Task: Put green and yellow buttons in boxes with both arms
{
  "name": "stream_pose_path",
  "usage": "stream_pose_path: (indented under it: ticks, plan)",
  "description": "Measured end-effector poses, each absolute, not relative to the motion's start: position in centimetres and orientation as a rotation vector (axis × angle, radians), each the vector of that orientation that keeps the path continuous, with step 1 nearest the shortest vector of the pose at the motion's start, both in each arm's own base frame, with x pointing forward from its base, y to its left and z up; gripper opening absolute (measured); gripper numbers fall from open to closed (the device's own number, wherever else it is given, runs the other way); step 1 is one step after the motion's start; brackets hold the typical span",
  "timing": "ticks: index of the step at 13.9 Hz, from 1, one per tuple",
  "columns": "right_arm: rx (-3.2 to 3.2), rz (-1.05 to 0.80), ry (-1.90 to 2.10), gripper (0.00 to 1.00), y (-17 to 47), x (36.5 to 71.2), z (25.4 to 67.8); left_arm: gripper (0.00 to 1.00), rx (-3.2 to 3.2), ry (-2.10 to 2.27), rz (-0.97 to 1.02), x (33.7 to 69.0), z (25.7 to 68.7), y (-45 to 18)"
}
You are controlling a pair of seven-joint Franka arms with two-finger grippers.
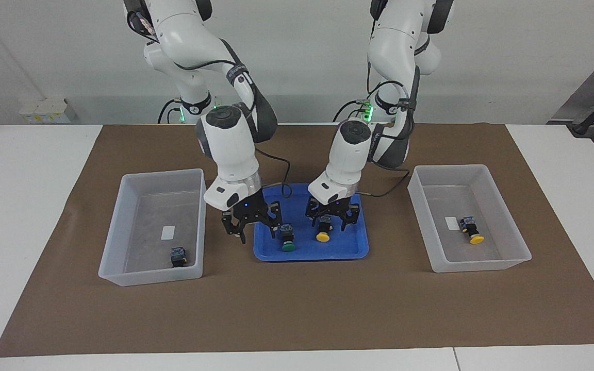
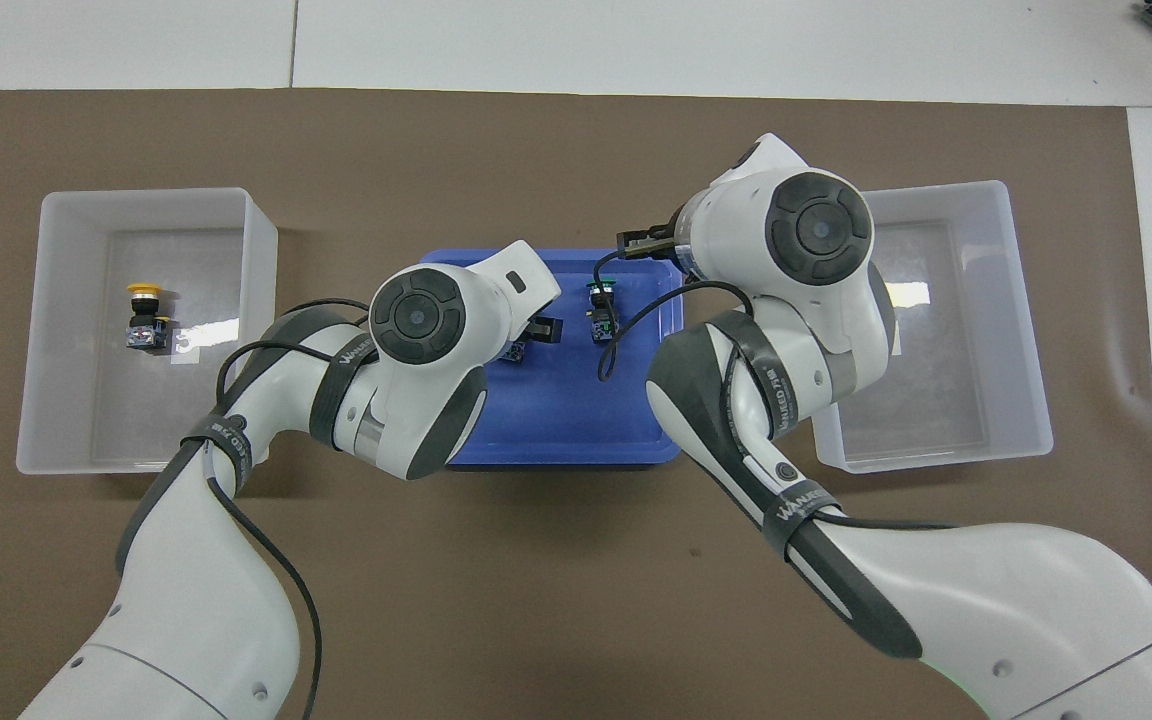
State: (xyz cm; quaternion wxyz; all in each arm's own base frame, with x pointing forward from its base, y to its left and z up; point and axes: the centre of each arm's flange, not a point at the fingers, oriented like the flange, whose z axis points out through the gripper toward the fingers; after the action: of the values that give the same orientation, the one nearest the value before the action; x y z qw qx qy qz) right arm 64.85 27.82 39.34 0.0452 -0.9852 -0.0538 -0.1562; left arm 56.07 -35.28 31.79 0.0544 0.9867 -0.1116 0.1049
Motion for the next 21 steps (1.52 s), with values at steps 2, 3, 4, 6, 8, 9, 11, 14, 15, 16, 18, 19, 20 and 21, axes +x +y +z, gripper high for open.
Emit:
stream_pose_path:
  ticks: [2, 3, 4, 6, 8, 9, 11, 14, 15, 16, 18, 19, 20, 21]
  plan:
    - [-3.018, -0.483, -0.172, 0.80, 28.9, 64.7, 38.1, 0.88, 2.998, -0.342, 0.319, 55.9, 30.8, -35.3]
    - [-3.020, -0.483, -0.175, 0.80, 28.9, 64.8, 37.7, 0.83, 2.998, -0.341, 0.320, 55.9, 30.7, -35.3]
    - [-3.021, -0.481, -0.174, 0.80, 28.8, 64.8, 37.5, 0.83, 2.998, -0.340, 0.321, 55.9, 30.7, -35.2]
    - [-3.025, -0.469, -0.173, 0.81, 28.7, 64.8, 37.0, 0.64, 2.999, -0.339, 0.322, 56.0, 30.7, -35.2]
    - [-3.020, -0.471, -0.179, 0.83, 28.8, 64.4, 35.6, 0.53, 3.001, -0.333, 0.324, 56.1, 30.7, -34.9]
    - [-3.008, -0.486, -0.184, 0.90, 28.8, 64.1, 34.8, 0.42, 3.002, -0.329, 0.327, 56.2, 30.7, -34.8]
    - [-2.996, -0.493, -0.203, 1.00, 29.4, 63.3, 33.4, 0.41, 3.005, -0.319, 0.329, 56.5, 30.8, -34.4]
    - [-2.994, -0.474, -0.232, 1.00, 31.0, 62.2, 32.7, 0.41, 3.012, -0.262, 0.341, 58.0, 31.3, -32.3]
    - [-2.991, -0.471, -0.232, 1.00, 31.7, 61.8, 32.7, 0.41, 3.018, -0.239, 0.338, 58.9, 31.9, -31.5]
    - [-2.988, -0.468, -0.237, 1.00, 32.4, 61.4, 32.6, 0.41, 3.023, -0.217, 0.332, 59.7, 32.8, -30.8]
    - [-2.988, -0.459, -0.243, 1.00, 33.0, 61.0, 32.4, 0.41, 3.033, -0.173, 0.317, 61.5, 35.2, -29.4]
    - [-2.990, -0.456, -0.244, 1.00, 33.0, 60.9, 32.3, 0.41, 3.038, -0.144, 0.309, 62.5, 36.5, -28.3]
    - [-2.991, -0.451, -0.246, 1.00, 33.1, 60.8, 32.1, 0.41, 3.044, -0.108, 0.301, 63.4, 37.8, -26.9]
    - [-2.993, -0.442, -0.255, 1.00, 33.4, 60.6, 31.7, 0.41, 3.050, -0.074, 0.294, 64.3, 39.1, -25.2]
